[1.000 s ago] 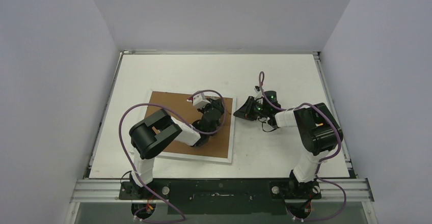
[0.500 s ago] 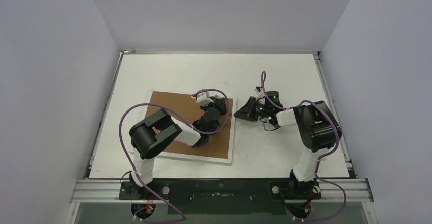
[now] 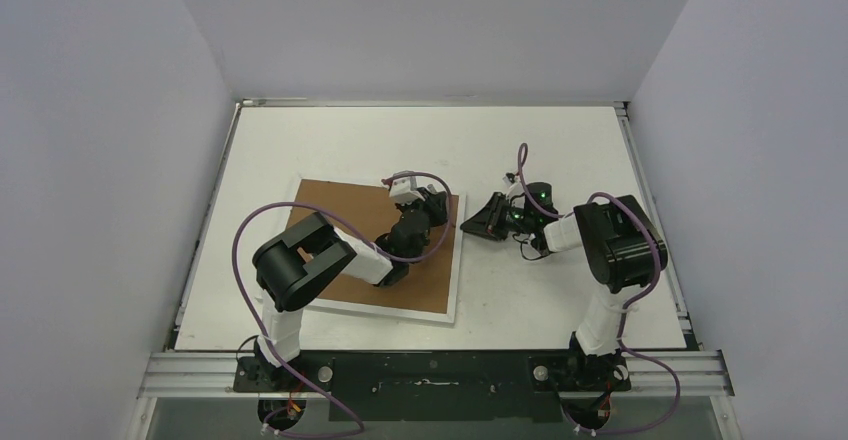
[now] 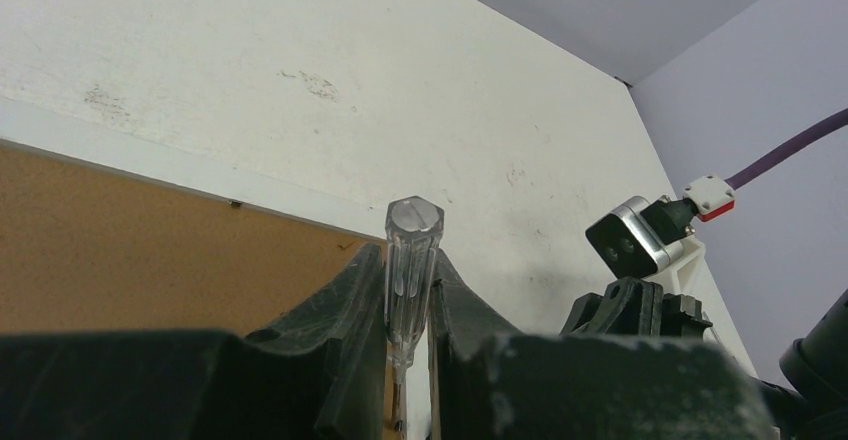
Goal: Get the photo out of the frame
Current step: Release the photo frame item from the photo frame.
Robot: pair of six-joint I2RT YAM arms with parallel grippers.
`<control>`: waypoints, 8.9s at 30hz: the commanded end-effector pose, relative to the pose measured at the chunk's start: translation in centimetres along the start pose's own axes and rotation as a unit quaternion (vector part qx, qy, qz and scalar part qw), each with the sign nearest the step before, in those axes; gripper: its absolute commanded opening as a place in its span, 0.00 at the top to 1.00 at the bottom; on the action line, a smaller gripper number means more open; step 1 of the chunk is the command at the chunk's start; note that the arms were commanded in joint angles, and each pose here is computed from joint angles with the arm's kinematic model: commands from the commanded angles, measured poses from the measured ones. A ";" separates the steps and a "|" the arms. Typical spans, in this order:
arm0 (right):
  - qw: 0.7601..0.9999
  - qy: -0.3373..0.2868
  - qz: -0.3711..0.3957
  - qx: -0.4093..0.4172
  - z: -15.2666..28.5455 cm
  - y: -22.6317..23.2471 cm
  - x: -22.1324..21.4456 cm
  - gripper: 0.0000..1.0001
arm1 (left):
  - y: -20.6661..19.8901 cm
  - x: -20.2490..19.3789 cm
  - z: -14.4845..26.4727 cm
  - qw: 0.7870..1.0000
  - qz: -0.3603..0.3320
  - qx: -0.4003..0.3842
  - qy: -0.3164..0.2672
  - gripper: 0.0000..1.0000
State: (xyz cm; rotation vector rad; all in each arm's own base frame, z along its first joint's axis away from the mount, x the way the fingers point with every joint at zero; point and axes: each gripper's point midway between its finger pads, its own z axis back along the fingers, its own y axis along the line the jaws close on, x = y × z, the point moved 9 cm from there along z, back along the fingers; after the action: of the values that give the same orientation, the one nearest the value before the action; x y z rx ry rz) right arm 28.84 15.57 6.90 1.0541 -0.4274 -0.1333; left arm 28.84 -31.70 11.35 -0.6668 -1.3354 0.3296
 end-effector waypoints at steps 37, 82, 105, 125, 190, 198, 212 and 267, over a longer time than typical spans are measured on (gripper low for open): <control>0.999 0.043 0.025 0.005 -0.1 -1.2 -1.0 0.88 | -7.9 -0.6 3.5 0.951 0.010 -0.297 0.084 1.00; 0.874 -0.055 0.482 0.000 3.3 14.6 -7.5 0.25 | -1.7 12.2 10.1 0.972 0.056 -0.153 0.169 1.00; 0.913 -0.093 0.393 -0.056 4.2 12.0 -3.6 0.62 | -0.6 10.6 12.9 0.911 0.017 -0.219 0.349 1.00; 0.988 -0.050 0.149 -0.002 3.1 3.5 0.4 0.63 | 5.1 8.3 3.2 0.842 0.168 -0.190 0.477 1.00; 0.993 -0.009 0.113 -0.020 -0.5 1.4 0.3 0.87 | 6.3 5.0 3.6 0.801 0.089 -0.051 0.590 1.00; 0.993 -0.003 0.114 -0.019 -0.8 1.4 0.1 0.88 | 5.0 3.8 2.9 0.789 0.097 -0.083 0.601 1.00; 0.993 0.003 0.120 -0.018 -1.1 1.8 0.0 0.88 | 2.9 2.4 2.1 0.767 0.078 -0.114 0.626 1.00; 0.957 -0.023 0.232 -0.174 5.6 4.5 -6.6 0.66 | -3.1 10.8 8.9 0.857 0.006 -0.265 0.441 1.00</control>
State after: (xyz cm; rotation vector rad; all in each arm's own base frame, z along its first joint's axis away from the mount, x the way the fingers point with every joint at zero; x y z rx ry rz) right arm 20.59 15.73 8.18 0.5722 -0.5651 0.1891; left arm 21.68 -25.31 20.54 -1.0529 -0.3890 -0.2940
